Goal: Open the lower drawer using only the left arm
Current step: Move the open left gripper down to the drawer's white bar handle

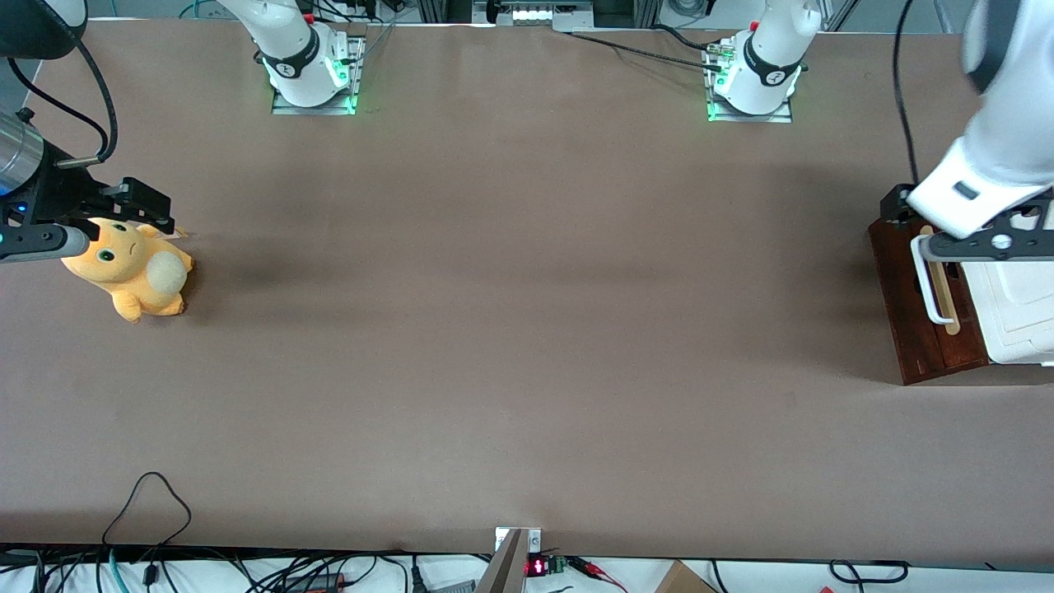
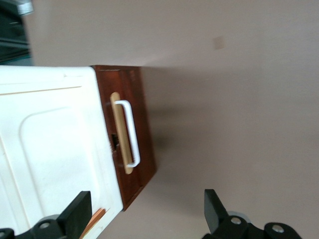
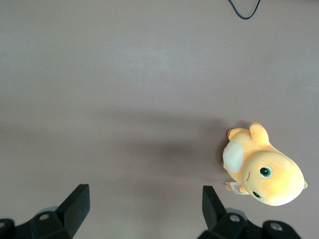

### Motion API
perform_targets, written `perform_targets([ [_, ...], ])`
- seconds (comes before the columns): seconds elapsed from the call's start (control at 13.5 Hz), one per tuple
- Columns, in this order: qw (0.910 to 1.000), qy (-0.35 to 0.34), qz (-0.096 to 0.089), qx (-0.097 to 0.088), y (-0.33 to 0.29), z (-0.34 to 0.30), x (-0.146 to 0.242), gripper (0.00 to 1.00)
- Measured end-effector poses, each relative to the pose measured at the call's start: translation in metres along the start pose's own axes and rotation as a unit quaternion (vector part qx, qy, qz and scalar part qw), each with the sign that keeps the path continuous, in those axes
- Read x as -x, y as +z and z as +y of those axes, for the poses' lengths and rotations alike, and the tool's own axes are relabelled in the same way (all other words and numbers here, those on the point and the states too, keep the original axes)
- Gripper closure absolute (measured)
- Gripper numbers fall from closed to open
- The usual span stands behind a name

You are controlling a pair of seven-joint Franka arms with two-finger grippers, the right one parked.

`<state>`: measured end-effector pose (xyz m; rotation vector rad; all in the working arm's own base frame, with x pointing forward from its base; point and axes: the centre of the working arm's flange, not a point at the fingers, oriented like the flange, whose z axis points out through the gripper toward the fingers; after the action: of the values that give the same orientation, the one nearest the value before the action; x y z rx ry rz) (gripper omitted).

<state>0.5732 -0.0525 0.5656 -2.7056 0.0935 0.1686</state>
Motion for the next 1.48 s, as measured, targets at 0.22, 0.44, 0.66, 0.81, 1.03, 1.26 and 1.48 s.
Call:
perform_targets([
  [0.22, 0.9924, -0.036, -0.02, -0.116, 0.042, 0.042, -0.004, 0.0],
  [0.44, 0.9734, -0.076, -0.032, -0.213, 0.106, 0.085, -0.002, 0.0],
  [0.66, 0.947, -0.108, -0.033, -0.301, 0.18, 0.109, 0.007, 0.03],
  [0.81, 0.9284, -0.102, -0.03, -0.356, 0.234, 0.123, 0.018, 0.04],
  [1.03, 0.9066, -0.06, -0.022, -0.417, 0.296, 0.14, 0.028, 0.04],
  [1.26, 0.8895, -0.035, -0.007, -0.455, 0.326, 0.148, 0.028, 0.04],
  [1.48, 0.8711, -0.045, 0.004, -0.489, 0.353, 0.154, 0.031, 0.04],
])
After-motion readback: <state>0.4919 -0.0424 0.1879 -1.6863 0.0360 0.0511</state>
